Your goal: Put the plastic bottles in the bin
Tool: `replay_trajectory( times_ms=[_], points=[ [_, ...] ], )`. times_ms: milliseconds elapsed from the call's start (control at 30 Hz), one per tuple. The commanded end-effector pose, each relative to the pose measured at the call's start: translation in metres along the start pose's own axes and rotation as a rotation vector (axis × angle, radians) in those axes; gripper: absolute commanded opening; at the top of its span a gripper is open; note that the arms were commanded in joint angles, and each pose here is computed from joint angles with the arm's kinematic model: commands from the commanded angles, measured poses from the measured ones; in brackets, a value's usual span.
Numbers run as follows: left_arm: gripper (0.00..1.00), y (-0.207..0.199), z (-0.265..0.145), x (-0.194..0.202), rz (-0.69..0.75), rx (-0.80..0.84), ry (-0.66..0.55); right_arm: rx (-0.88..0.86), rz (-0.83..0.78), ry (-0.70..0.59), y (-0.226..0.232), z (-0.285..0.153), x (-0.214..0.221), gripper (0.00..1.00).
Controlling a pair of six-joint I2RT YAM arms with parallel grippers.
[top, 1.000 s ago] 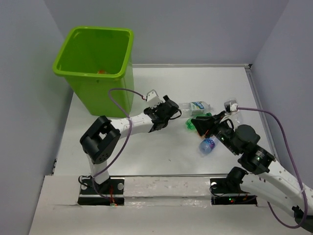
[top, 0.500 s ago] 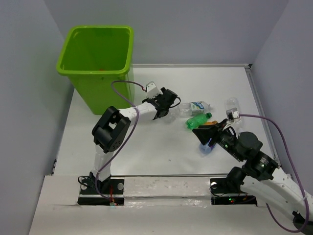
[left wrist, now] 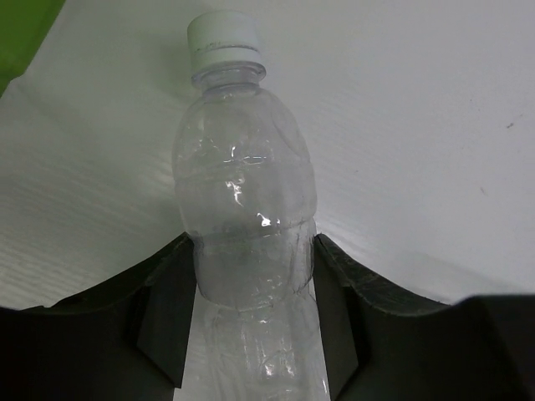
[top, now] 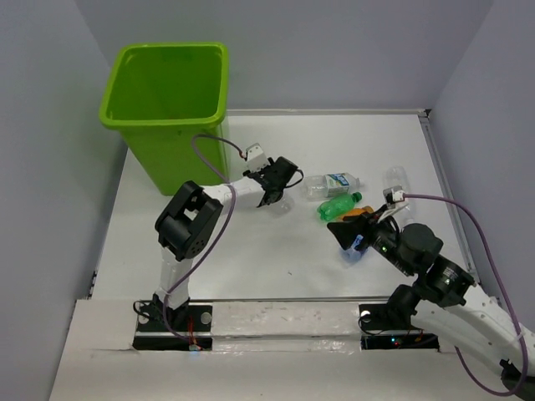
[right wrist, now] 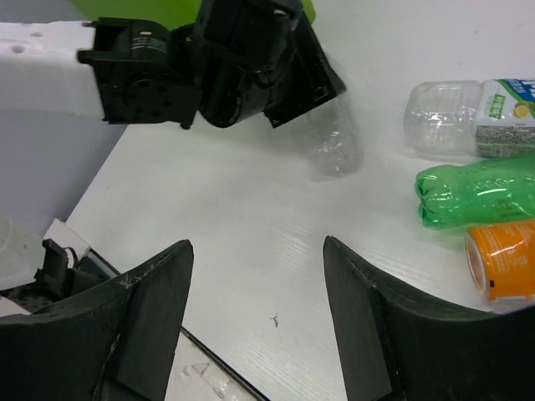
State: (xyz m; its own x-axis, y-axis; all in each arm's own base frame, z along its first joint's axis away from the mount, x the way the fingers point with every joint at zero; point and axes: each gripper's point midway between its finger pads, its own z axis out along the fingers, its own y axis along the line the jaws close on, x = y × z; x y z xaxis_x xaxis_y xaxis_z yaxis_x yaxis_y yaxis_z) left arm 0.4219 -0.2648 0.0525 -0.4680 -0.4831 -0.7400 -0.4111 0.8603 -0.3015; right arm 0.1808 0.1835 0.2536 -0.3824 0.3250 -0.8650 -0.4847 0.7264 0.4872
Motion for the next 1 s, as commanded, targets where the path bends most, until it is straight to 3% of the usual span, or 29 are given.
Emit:
replay_trajectory(
  times_ms=[0,100,300,533,667,900,967],
  points=[
    [0.49,0.021,-0.03,-0.017,0.011,-0.008,-0.058,0.119,0.009,-0.085,-0.015,-0.006,-0.026,0.71],
    [0.49,0.011,-0.08,-0.031,0.008,0.096,-0.092,0.204,-0.01,-0.102,-0.028,-0.002,-0.031,0.73],
    [0.5,-0.007,-0.161,-0.076,-0.002,0.278,-0.173,0.271,-0.083,-0.004,-0.03,0.032,-0.026,0.72],
    [0.49,-0.025,-0.285,-0.205,-0.15,0.598,-0.35,0.36,-0.147,-0.042,-0.039,0.042,-0.054,0.71],
    [0.5,-0.012,-0.342,-0.295,-0.197,0.595,-0.544,0.35,-0.203,0.07,-0.032,0.052,-0.057,0.71],
    [0.53,0.028,-0.381,-0.435,-0.274,0.532,-0.809,0.309,-0.202,0.112,-0.019,0.062,-0.06,0.71],
    [0.54,0.038,-0.345,-0.46,-0.193,0.377,-0.846,0.338,-0.208,0.108,-0.024,0.061,-0.064,0.71]
  ],
)
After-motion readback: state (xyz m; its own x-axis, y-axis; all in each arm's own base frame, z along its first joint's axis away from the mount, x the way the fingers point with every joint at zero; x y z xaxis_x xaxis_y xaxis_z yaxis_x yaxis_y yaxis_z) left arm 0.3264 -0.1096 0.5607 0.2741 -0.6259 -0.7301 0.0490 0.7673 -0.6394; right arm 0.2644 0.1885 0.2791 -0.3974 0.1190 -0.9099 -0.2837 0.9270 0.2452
